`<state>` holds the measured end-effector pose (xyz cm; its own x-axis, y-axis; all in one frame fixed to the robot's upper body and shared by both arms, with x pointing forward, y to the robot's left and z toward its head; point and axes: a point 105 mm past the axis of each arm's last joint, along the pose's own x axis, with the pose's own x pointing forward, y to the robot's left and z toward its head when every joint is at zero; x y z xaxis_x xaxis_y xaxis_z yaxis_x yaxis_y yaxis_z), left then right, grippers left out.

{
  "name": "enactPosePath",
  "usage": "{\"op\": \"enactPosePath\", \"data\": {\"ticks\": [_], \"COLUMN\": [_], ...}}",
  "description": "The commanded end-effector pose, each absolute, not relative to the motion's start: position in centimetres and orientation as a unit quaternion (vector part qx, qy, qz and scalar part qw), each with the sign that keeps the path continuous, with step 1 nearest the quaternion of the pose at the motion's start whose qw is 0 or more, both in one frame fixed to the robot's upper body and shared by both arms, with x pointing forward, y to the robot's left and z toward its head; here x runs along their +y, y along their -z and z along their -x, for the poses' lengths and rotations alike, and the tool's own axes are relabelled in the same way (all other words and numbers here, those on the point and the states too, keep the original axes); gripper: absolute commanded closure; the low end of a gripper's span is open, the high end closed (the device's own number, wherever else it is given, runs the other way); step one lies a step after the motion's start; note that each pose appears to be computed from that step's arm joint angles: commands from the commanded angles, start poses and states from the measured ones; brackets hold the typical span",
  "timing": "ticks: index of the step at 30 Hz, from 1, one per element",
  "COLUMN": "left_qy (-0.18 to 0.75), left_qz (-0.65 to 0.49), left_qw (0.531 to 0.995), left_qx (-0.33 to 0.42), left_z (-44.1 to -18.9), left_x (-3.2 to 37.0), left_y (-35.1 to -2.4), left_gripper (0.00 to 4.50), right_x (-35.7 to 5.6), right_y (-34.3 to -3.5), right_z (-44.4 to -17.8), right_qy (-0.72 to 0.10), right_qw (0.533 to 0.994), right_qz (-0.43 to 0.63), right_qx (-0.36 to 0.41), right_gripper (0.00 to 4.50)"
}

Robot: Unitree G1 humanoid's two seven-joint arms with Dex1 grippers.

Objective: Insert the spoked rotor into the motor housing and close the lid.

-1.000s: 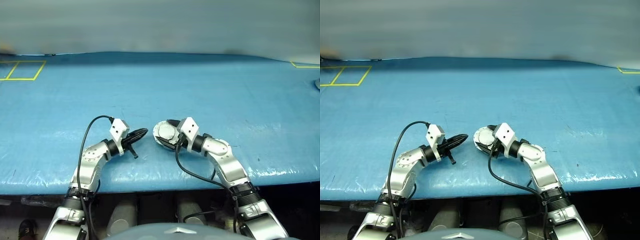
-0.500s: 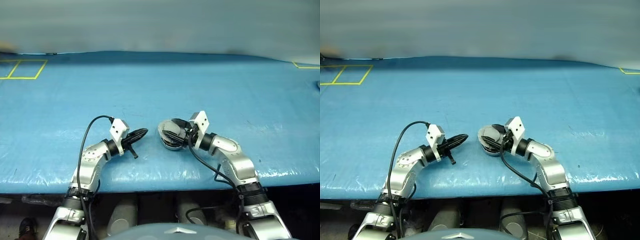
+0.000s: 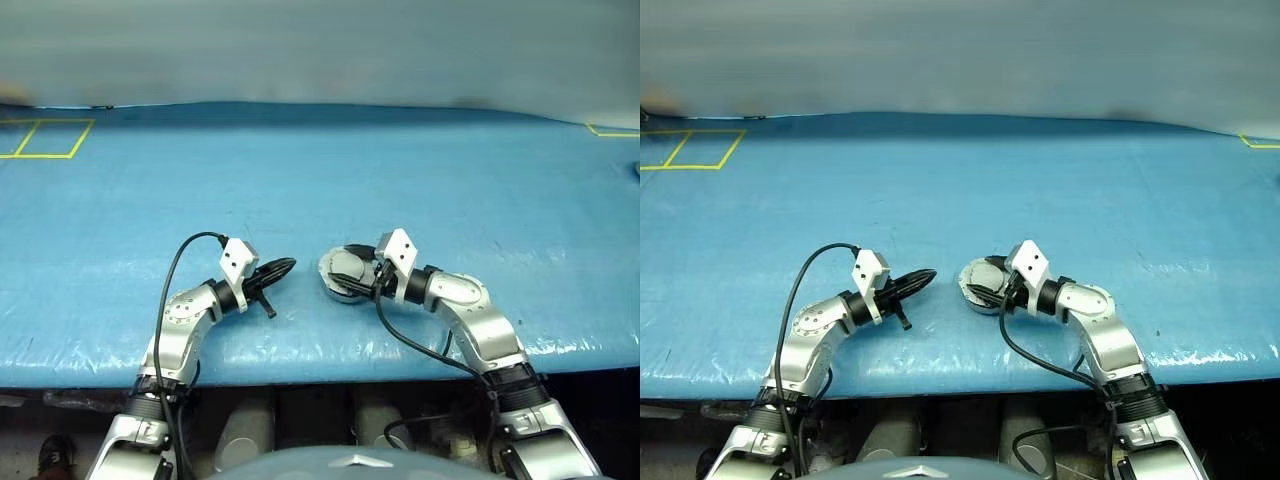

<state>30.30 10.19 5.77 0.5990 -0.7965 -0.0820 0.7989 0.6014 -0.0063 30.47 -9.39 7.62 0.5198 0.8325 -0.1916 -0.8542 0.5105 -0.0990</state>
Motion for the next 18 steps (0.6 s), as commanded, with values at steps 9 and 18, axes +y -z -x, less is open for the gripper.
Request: {"op": "enactPosePath", "data": {"ticks": [9,18], "left_qy": [0.453,0.454], "left_qz": [-0.018,-0.019], "left_qw": [0.891,0.891], "left_qx": [0.019,0.019], "left_z": [-30.2,-30.1], "left_x": [9.9,9.8], "left_y": [-6.6,-6.6], "left_gripper": [4.5,4.5], "right_x": [-10.3,-10.9], "right_y": [-8.2,-7.5], "right_z": [-31.1,-31.0], "right_qy": [-0.488,-0.486], "right_qw": [0.865,0.86], "right_qz": [0.105,0.138], "right_qx": [0.053,0.066], "right_gripper": [1.48,1.48]}}
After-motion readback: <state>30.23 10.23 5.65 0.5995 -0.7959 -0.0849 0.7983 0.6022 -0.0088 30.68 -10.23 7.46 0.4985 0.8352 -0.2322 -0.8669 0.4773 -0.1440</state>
